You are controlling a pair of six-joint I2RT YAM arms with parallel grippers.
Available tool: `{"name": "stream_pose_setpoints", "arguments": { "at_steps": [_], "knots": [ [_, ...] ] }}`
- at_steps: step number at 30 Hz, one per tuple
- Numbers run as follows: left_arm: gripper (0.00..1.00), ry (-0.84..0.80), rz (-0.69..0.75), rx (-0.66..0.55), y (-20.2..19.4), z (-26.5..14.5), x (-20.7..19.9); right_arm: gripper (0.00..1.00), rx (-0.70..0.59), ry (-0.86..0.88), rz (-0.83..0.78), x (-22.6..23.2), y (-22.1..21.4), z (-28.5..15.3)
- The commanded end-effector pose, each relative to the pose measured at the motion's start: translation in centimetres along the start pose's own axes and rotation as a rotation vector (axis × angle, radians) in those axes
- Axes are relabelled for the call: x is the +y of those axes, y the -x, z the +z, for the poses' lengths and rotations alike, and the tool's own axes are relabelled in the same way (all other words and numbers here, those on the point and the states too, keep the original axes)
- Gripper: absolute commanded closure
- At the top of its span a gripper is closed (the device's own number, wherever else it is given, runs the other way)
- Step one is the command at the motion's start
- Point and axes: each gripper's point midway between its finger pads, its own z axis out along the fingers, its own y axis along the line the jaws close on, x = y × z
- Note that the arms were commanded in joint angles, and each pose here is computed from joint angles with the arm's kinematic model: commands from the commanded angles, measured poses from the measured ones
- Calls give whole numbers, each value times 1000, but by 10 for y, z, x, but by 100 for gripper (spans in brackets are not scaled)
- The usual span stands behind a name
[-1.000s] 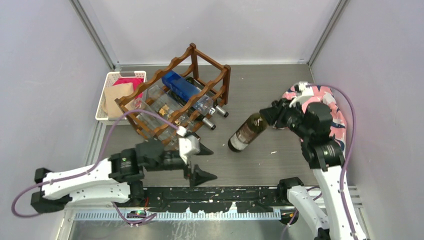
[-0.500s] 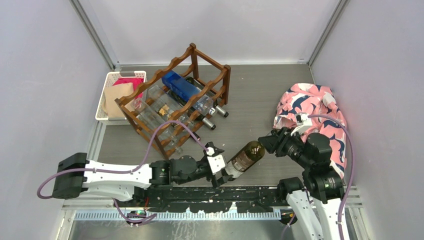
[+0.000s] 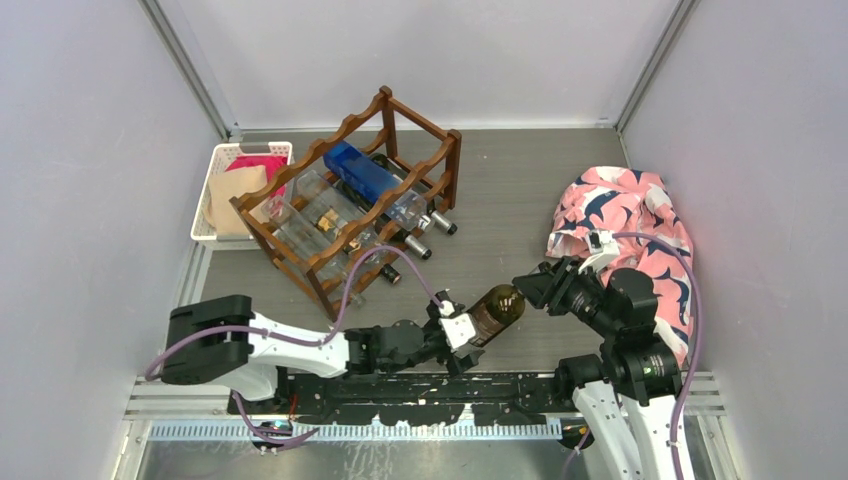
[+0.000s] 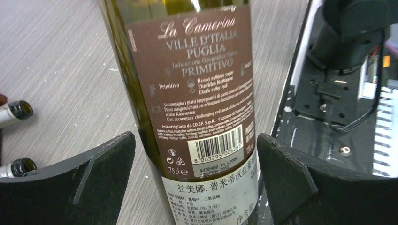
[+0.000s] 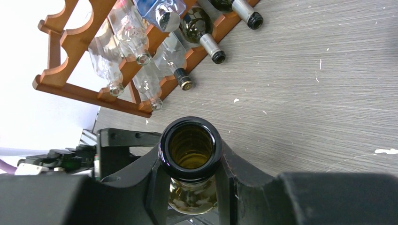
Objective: Put the wine bottle on the wine rack
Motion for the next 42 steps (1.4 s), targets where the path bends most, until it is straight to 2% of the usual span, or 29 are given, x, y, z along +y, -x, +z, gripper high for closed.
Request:
{"name": "stream_pose_setpoints", "arguments": {
  "at_steps": [1, 3, 7, 8, 9, 12, 13, 18, 19, 20, 21, 22, 23, 24, 27, 28, 29, 31, 33, 36, 42],
  "knots": [
    [1, 99, -10, -100, 24, 10, 16, 99, -94, 136, -6, 34, 27, -4],
    [4, 103, -5, -89, 20, 12, 19, 99, -94, 136, -5, 33, 27, -4],
    [19, 86, 0, -57, 12, 13, 20, 99, -90, 134, 3, 32, 25, -2],
    [20, 83, 2, -48, 10, 14, 20, 99, -89, 136, 6, 32, 25, -1],
    [20, 77, 4, -40, 7, 14, 20, 99, -89, 138, 9, 32, 25, -1],
    [6, 53, -1, -32, 3, 16, 18, 99, -86, 143, 15, 32, 25, 1],
    [5, 44, -5, -27, 1, 17, 17, 99, -86, 143, 16, 32, 25, 1],
    [6, 8, -35, -5, -2, 24, 17, 99, -82, 142, 18, 32, 25, 2],
    [11, -1, -38, -3, -2, 24, 17, 99, -83, 141, 18, 32, 26, 2],
    [21, -7, -47, 1, -2, 25, 18, 99, -82, 141, 19, 32, 25, 2],
    [39, -15, -48, 7, -3, 25, 18, 99, -81, 140, 19, 32, 25, 2],
    [73, -19, -48, 17, -4, 25, 20, 98, -79, 138, 20, 31, 25, 2],
    [94, -14, -72, 18, -3, 23, 21, 97, -81, 138, 20, 31, 25, 2],
    [100, -21, -71, 19, -2, 21, 21, 95, -77, 136, 20, 31, 24, 2],
    [100, -51, -79, 32, 0, 10, 22, 74, -68, 139, 16, 31, 22, 2],
    [100, -61, -85, 38, 2, 7, 22, 63, -64, 138, 14, 31, 22, 2],
    [100, -69, -89, 50, 1, 2, 23, 49, -59, 142, 9, 31, 21, 2],
    [100, -87, -92, 64, 2, -6, 23, 30, -51, 147, 2, 32, 19, 1],
    [100, -106, -90, 77, 2, -16, 23, 17, -48, 150, -11, 33, 19, 1],
    [100, -144, -75, 100, 0, -31, 20, 8, -55, 155, -55, 36, 22, -3],
    [100, -225, -5, 159, -4, -59, 15, 6, -48, 163, -196, 42, 26, -15]
  ]
}}
